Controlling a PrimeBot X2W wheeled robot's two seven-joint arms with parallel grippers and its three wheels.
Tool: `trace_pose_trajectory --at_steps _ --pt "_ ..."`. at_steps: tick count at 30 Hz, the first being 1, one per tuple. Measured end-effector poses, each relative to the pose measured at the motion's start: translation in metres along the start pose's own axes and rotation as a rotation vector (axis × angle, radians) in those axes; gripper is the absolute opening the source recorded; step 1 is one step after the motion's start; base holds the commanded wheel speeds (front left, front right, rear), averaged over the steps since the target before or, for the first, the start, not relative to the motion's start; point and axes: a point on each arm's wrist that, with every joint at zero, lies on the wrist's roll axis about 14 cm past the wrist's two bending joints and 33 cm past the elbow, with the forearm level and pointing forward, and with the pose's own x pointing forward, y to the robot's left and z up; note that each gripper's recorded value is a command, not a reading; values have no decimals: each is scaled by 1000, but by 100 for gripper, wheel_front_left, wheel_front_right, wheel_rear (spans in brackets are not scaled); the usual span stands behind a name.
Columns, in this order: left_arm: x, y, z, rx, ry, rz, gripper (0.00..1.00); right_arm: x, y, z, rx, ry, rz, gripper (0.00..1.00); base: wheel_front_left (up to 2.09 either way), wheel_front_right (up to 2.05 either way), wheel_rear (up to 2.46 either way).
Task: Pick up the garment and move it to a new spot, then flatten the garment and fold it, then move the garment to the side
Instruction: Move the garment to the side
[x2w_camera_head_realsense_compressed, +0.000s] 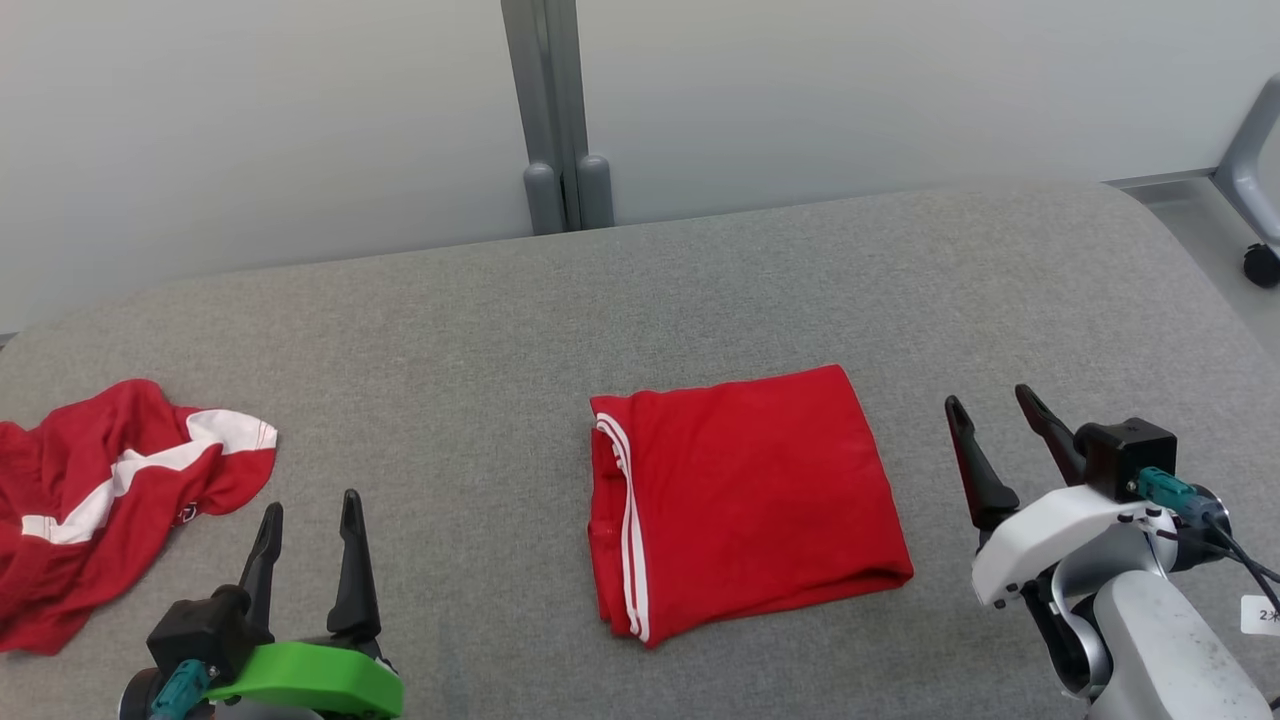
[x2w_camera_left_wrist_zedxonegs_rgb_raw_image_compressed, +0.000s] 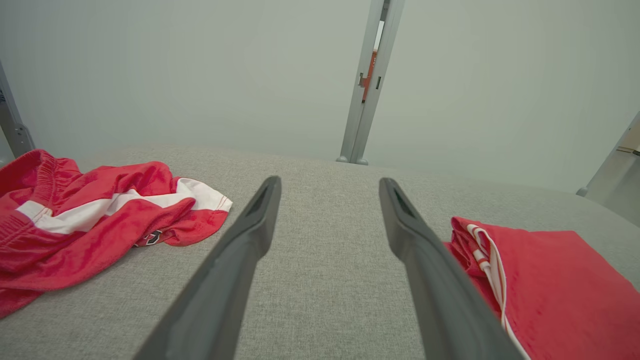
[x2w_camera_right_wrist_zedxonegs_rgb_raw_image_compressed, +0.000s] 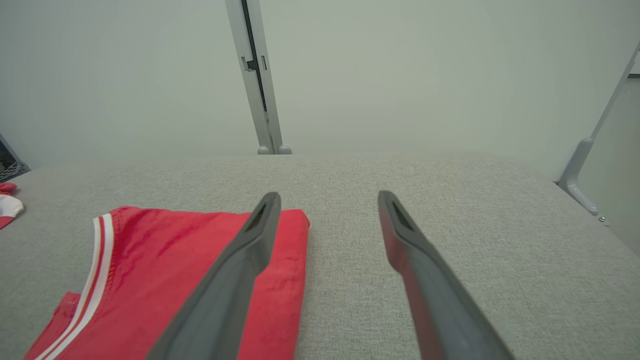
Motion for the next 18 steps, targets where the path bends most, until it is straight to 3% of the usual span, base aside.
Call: trace_pose_trajectory --at_steps 18 --pt "-2 6 -9 1 26 20 100 19 17 -4 4 49 57 100 0 0 0"
